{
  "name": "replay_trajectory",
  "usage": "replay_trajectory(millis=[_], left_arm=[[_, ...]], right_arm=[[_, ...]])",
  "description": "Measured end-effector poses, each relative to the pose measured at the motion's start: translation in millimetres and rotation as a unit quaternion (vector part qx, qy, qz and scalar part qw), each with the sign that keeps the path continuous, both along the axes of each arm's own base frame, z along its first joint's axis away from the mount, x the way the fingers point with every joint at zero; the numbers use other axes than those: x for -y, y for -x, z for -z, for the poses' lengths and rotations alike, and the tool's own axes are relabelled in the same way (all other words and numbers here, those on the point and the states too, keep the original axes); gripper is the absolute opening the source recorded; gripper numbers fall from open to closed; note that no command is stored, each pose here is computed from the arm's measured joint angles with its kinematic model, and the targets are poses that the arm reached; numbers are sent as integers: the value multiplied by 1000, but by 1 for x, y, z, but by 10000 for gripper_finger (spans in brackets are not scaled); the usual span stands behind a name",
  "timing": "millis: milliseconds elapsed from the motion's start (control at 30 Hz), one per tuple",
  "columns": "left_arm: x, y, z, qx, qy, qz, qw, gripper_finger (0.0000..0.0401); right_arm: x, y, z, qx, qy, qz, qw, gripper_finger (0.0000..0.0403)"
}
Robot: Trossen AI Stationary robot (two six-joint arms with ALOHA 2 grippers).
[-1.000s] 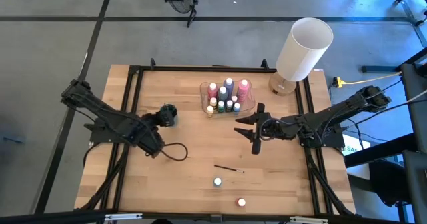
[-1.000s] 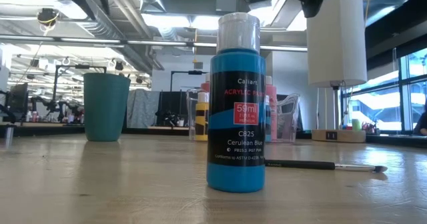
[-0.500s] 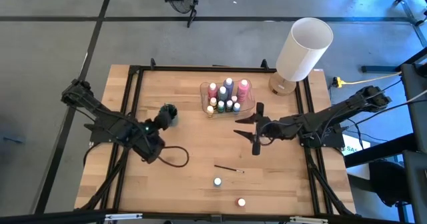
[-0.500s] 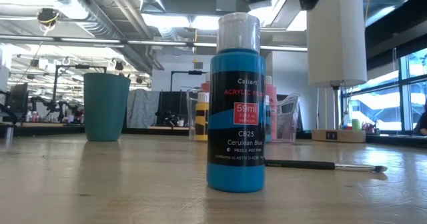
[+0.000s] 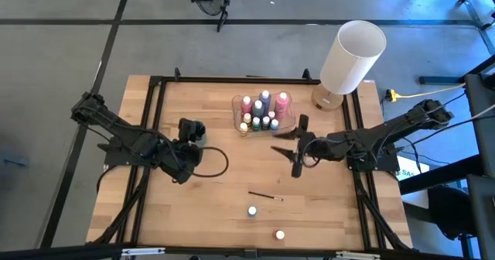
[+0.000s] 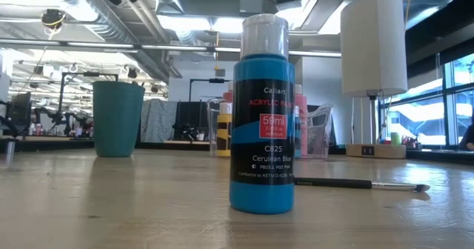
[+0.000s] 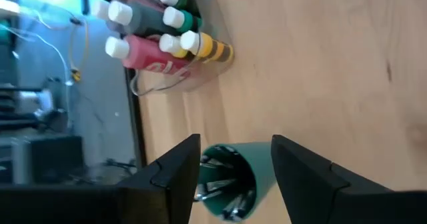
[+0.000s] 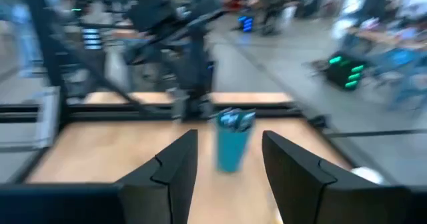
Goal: Pick & Place Paint Supplies
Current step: Put the red paint bottle into the transparent bin
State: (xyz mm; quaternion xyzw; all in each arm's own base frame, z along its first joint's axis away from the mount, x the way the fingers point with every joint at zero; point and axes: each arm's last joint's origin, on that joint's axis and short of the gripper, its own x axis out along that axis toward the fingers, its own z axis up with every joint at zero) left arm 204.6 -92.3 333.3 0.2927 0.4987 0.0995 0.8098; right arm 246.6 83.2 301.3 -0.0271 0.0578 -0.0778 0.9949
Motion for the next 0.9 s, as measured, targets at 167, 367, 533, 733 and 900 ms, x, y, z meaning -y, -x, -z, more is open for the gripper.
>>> replay_trajectory(millis=[167, 367, 533, 733, 900], left_arm=[[-3, -2, 1, 8, 32, -29, 999, 180], [-4, -6, 1, 18, 64, -41, 997, 181], [-2, -13, -1, 32, 97, -21, 994, 181], [-3, -15, -3, 69, 95, -56, 992, 181], [-2, -15, -2, 86, 119, -88, 985, 181]], right_arm=[[-13, 5, 8, -34, -43, -49, 997, 170], [-31, 14, 9, -41, -41, -77, 995, 170], [-43, 21, 9, -40, -40, -87, 995, 170], [-48, 23, 9, -41, -44, -98, 993, 170], [-50, 24, 10, -44, -81, -116, 989, 170]])
